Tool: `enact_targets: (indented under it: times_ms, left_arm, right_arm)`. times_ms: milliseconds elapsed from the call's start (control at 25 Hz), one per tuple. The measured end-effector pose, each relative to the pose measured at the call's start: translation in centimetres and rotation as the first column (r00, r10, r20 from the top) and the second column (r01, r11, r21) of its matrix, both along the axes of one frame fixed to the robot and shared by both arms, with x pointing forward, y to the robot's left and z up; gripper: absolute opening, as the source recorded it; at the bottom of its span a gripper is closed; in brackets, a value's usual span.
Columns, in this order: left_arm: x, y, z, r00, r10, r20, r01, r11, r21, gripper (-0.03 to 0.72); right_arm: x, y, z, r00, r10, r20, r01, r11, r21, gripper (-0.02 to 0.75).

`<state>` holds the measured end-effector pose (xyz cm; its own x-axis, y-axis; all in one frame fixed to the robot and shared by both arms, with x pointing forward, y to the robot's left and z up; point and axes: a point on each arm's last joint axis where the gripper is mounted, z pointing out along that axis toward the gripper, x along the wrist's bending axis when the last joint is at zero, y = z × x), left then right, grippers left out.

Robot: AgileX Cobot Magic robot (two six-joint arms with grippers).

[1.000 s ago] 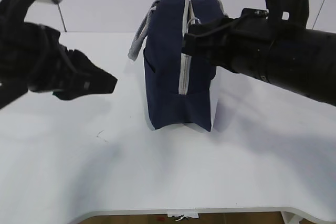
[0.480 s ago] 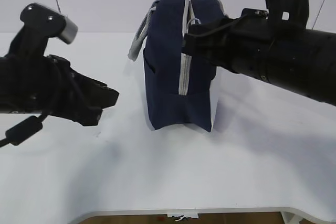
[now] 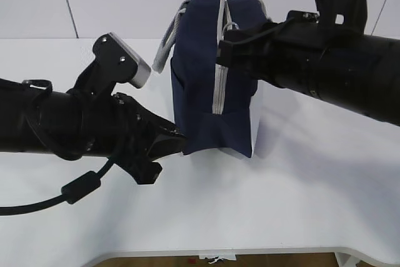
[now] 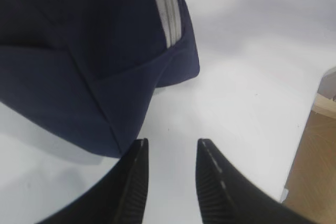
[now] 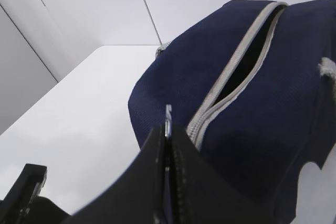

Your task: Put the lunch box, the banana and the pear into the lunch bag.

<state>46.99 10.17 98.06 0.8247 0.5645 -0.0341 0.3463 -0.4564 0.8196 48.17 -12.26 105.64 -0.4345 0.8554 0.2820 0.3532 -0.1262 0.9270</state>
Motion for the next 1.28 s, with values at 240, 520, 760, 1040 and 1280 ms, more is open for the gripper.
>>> enact_targets:
  times_ms: [240,520,760,1040,1280]
  left_arm:
    - [0.6,-0.5,1.0,0.999,-0.007,0.031,0.008,1.000,-0.026,0.240]
    - [1.6,-0.6,2.1,0.997,0.047,0.067,-0.046,0.999,-0.022,0.290]
    - [2.5,-1.0,2.8,0.994,0.070,0.084,-0.067,0.997,-0.037,0.464]
    - [4.6,-2.2,2.8,0.991,0.089,0.097,-0.086,0.996,-0.033,0.486]
    - [5.5,-2.6,3.8,0.985,0.116,0.128,-0.111,0.993,-0.044,0.458]
  right_arm:
    - [0.0,0.0,0.0,1.000,0.000,0.000,0.000,1.000,0.000,0.001]
    - [0.0,0.0,0.0,1.000,0.000,0.000,0.000,1.000,0.000,0.001]
    - [0.0,0.0,0.0,1.000,0.000,0.000,0.000,1.000,0.000,0.001]
    - [0.0,0.0,0.0,1.000,0.000,0.000,0.000,1.000,0.000,0.001]
    - [0.0,0.0,0.0,1.000,0.000,0.000,0.000,1.000,0.000,0.001]
